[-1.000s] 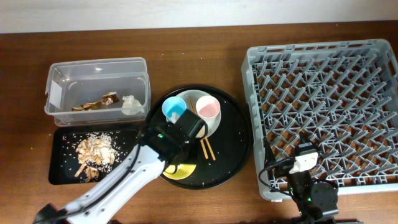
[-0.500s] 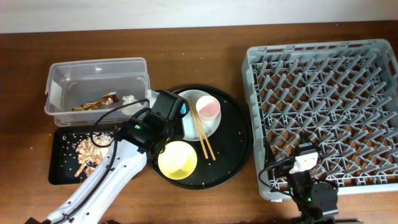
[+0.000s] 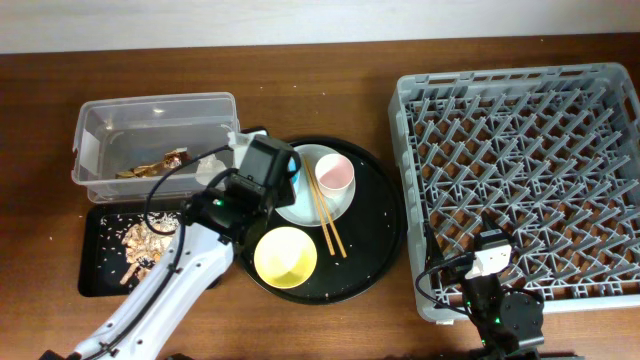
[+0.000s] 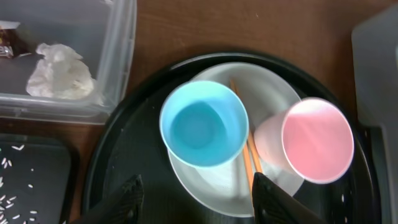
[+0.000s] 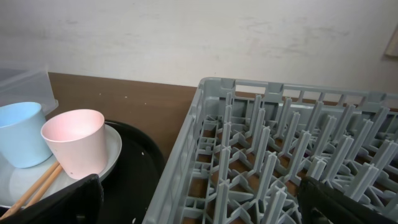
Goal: Sort waste into correct bins and load items into the dishwasher rack
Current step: 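Grasp the blue cup with the left gripper and lift it, then hand the blue cup from the left gripper to the right gripper, then place the blue cup upside down in the dish rack with the right gripper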
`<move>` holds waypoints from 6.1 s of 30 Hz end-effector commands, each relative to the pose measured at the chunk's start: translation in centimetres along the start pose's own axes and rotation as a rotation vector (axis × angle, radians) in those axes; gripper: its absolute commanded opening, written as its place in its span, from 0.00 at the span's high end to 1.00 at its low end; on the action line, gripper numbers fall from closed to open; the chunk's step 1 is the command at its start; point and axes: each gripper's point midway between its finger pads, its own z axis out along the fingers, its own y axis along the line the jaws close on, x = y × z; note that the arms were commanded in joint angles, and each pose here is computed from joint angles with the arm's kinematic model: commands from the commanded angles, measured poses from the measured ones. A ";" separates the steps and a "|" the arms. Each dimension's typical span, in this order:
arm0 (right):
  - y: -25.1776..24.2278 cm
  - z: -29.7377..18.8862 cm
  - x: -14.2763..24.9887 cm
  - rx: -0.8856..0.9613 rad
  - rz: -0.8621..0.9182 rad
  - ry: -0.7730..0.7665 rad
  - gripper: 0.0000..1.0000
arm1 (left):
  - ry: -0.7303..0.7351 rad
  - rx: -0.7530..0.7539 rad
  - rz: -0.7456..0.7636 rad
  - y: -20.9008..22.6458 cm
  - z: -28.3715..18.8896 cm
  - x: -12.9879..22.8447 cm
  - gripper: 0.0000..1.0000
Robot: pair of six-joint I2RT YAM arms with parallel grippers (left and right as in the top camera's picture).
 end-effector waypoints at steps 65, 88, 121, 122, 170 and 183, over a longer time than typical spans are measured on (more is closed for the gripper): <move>9.6 -5.3 -17.3 -0.612 0.315 0.063 0.02 | 0.184 1.194 -0.123 -4.8 -16.1 -8.8 1.00; 16.0 -0.7 -22.7 -1.421 0.286 0.205 0.01 | 0.295 1.373 0.032 -9.5 -19.5 -5.5 1.00; 16.8 -0.4 -23.9 -1.404 0.224 0.119 0.49 | 0.335 1.243 0.039 -11.2 -17.4 -3.0 0.98; 16.8 -0.4 -23.9 -1.404 0.226 0.120 0.50 | 0.347 1.200 0.016 -10.9 -16.8 -2.8 0.98; -9.2 14.9 -2.4 0.205 0.211 0.849 0.55 | 0.180 0.418 -0.256 5.3 -6.4 -5.5 0.30; -9.0 15.7 1.3 0.164 0.224 0.939 0.29 | 0.184 0.418 -0.257 5.3 -6.4 -5.4 0.30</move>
